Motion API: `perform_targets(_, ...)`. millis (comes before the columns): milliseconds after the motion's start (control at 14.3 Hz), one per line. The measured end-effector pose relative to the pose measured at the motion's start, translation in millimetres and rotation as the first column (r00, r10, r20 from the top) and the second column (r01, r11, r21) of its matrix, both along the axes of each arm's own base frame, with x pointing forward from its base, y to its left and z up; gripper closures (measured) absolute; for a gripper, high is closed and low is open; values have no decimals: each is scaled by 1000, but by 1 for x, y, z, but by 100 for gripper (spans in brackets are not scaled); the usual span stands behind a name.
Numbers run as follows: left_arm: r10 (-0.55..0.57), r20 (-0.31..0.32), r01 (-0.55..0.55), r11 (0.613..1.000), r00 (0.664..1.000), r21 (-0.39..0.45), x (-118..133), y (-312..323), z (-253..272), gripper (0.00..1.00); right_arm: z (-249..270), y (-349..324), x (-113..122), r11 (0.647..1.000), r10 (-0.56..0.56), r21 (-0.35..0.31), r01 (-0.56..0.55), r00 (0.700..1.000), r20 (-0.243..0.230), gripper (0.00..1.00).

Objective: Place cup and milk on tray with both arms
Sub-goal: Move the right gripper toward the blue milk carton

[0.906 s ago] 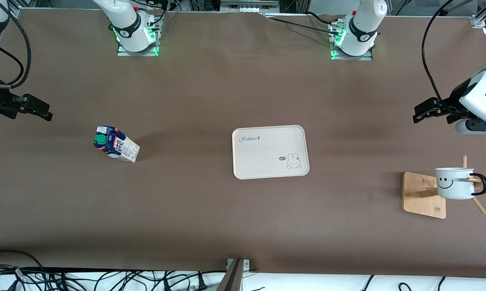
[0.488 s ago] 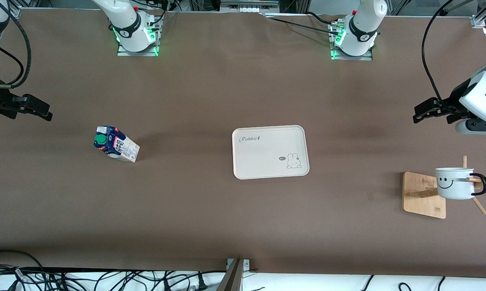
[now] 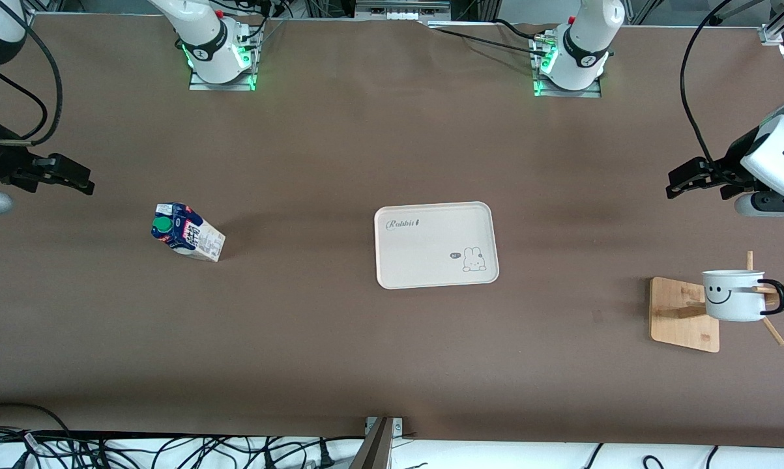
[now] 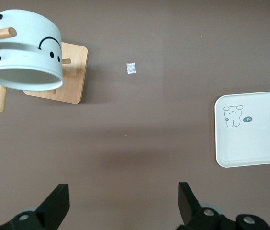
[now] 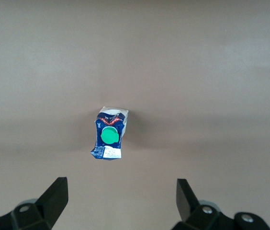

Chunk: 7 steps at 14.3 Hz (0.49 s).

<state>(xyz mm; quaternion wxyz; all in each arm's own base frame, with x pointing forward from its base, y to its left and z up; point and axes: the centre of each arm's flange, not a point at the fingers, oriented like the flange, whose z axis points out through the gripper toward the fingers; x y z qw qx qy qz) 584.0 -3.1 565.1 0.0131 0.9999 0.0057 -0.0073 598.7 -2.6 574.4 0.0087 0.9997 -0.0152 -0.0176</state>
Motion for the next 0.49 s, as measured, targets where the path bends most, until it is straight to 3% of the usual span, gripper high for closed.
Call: perform_targets(488,4,-5,-4,1000,1000,0,1,2,-3,0,-36,8,13,1000,15,5,-15,998,-60,0)
